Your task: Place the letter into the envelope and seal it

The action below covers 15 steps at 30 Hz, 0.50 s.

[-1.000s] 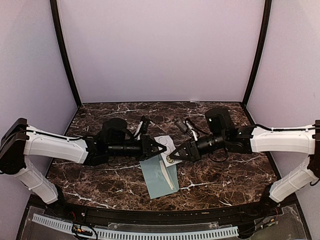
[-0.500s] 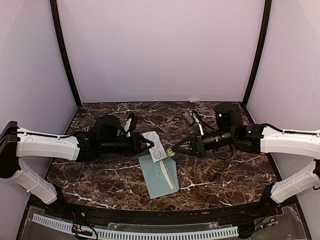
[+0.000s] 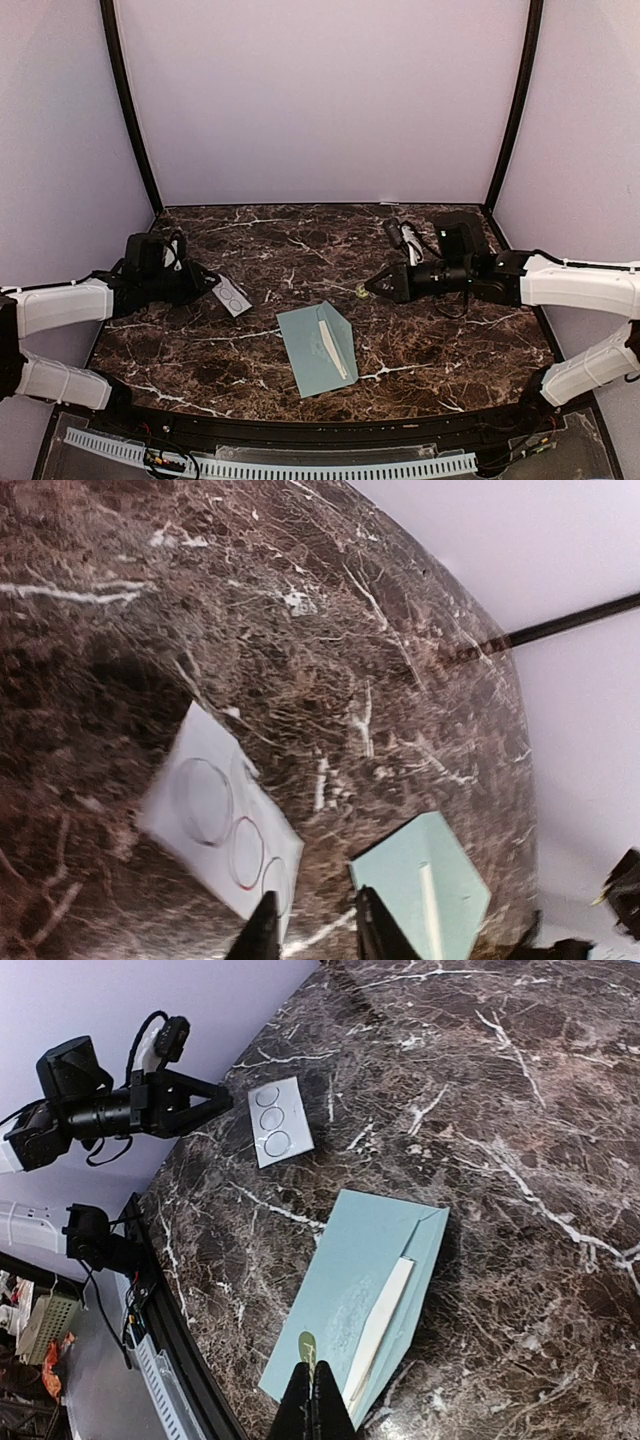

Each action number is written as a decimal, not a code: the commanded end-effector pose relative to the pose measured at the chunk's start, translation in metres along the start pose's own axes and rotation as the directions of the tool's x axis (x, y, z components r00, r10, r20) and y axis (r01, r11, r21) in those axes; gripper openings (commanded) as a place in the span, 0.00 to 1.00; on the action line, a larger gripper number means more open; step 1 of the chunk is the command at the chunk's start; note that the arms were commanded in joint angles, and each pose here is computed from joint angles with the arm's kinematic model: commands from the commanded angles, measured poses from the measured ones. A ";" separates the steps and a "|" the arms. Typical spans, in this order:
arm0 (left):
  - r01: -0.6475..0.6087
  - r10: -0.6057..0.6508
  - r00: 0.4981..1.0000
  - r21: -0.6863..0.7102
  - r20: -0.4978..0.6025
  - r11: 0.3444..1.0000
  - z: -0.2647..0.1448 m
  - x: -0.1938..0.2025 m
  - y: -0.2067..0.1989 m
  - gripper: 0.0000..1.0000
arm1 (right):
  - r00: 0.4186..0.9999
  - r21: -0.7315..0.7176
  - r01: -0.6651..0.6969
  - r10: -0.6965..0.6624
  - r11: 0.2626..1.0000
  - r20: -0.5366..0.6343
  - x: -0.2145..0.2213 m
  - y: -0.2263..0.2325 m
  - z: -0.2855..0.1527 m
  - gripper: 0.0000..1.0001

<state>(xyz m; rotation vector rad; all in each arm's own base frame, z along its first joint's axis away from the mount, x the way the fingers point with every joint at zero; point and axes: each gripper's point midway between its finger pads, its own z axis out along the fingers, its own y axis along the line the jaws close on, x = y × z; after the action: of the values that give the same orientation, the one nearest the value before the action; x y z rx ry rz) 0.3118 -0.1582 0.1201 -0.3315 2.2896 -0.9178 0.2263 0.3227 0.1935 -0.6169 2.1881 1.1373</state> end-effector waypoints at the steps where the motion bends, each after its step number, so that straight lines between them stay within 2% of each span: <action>1: -0.037 0.031 0.999 -0.134 -0.042 0.990 -0.010 0.006 0.034 0.44 | 0.996 0.091 -0.064 0.059 0.994 0.061 -0.007 -0.025 -0.009 0.00; 2: -0.045 0.036 0.998 -0.179 -0.052 0.983 -0.015 0.006 0.041 0.59 | 0.996 0.098 -0.072 0.066 0.993 0.061 -0.006 -0.028 -0.010 0.00; 4: -0.061 0.058 0.998 -0.265 -0.020 0.962 -0.027 -0.003 0.049 0.74 | 0.995 0.107 -0.078 0.072 0.991 0.064 -0.006 -0.032 -0.011 0.00; 6: -0.072 0.086 0.996 -0.330 0.029 0.941 -0.044 -0.015 0.051 0.80 | 0.995 0.115 -0.081 0.073 0.990 0.069 -0.006 -0.034 -0.013 0.00; 10: -0.079 0.125 0.985 -0.336 0.120 0.938 -0.068 -0.035 0.037 0.81 | 0.993 0.153 -0.090 0.076 0.984 0.093 -0.008 -0.043 -0.017 0.00; 15: -0.082 0.086 0.993 -0.058 0.079 0.995 -0.056 -0.030 -0.022 0.70 | 0.982 0.230 -0.156 0.125 0.961 0.142 -0.007 -0.067 -0.024 0.00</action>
<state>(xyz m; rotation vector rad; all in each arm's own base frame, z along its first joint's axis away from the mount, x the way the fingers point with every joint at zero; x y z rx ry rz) 0.3003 -0.1012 0.1621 -0.3629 2.2535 -0.6008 0.2526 0.2864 0.1741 -0.4051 2.2521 0.9931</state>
